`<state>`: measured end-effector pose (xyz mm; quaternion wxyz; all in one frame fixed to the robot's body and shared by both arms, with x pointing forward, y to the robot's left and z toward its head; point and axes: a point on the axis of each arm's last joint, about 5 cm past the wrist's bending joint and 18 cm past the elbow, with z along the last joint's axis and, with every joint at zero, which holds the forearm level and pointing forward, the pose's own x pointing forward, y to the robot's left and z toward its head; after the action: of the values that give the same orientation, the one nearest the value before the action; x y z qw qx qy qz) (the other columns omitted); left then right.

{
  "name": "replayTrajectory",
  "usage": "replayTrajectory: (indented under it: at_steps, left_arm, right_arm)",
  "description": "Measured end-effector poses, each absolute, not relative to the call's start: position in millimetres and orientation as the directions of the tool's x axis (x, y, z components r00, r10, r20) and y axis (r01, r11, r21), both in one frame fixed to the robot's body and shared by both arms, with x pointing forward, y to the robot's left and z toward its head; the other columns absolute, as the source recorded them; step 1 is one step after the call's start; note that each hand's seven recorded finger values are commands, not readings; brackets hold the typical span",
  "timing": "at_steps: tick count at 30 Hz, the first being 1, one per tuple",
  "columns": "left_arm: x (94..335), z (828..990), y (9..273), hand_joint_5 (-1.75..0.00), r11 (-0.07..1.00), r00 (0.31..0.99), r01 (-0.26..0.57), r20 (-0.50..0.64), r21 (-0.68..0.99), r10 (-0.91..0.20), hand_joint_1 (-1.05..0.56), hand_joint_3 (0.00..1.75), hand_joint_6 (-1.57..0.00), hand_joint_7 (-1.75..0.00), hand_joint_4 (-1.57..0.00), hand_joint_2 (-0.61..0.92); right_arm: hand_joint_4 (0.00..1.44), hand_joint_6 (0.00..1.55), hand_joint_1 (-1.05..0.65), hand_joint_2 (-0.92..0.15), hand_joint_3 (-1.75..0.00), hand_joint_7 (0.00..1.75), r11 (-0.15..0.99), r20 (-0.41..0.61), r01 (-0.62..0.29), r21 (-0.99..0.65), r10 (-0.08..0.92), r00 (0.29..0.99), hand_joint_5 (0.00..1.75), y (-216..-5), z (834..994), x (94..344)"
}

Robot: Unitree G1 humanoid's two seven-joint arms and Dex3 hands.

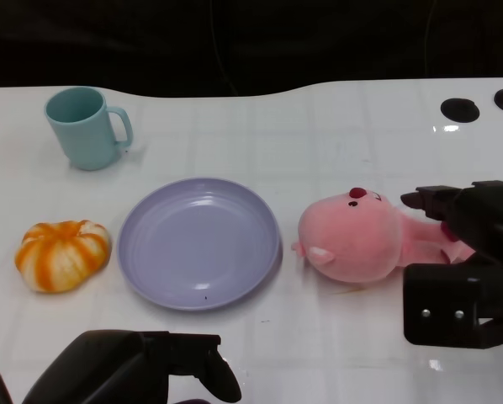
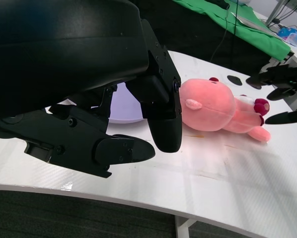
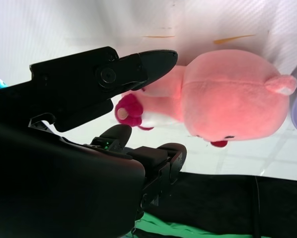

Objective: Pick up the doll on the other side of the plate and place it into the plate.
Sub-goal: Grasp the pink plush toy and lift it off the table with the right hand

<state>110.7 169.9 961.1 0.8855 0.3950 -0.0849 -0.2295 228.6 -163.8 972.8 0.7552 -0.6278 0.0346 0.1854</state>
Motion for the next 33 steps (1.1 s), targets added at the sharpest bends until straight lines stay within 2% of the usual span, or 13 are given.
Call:
replayTrajectory:
  at_steps: [5, 15, 33]
  left_arm:
    - [110.6, 961.0, 169.8, -1.66, 0.582, 0.881, 0.339, -0.033, 0.739, -0.472, -0.21, 0.4, -0.71, -0.91, -0.62, 0.92]
    - [109.4, 960.4, 169.8, -1.63, 0.584, 0.884, 0.339, -0.038, 0.738, -0.465, -0.22, 0.4, -0.7, -0.91, -0.62, 0.92]
    - [107.3, 960.5, 170.3, -1.65, 0.591, 0.891, 0.341, -0.049, 0.731, -0.452, -0.21, 0.41, -0.7, -0.93, -0.63, 0.92]
  right_arm:
    - [0.23, 0.35, -0.82, -0.92, -0.17, 0.08, 0.131, -0.288, -0.322, -0.938, 0.226, 0.931, 0.56, -155.8, 961.6, 237.7]
    - [0.2, 0.34, -0.83, -0.92, -0.2, 0.05, 0.121, -0.301, -0.322, -0.939, 0.166, 0.939, 0.53, -139.2, 951.6, 258.7]
    - [0.2, 0.35, -0.82, -0.92, -0.19, 0.03, 0.134, -0.304, -0.315, -0.939, 0.098, 0.948, 0.51, -134.6, 947.1, 275.7]
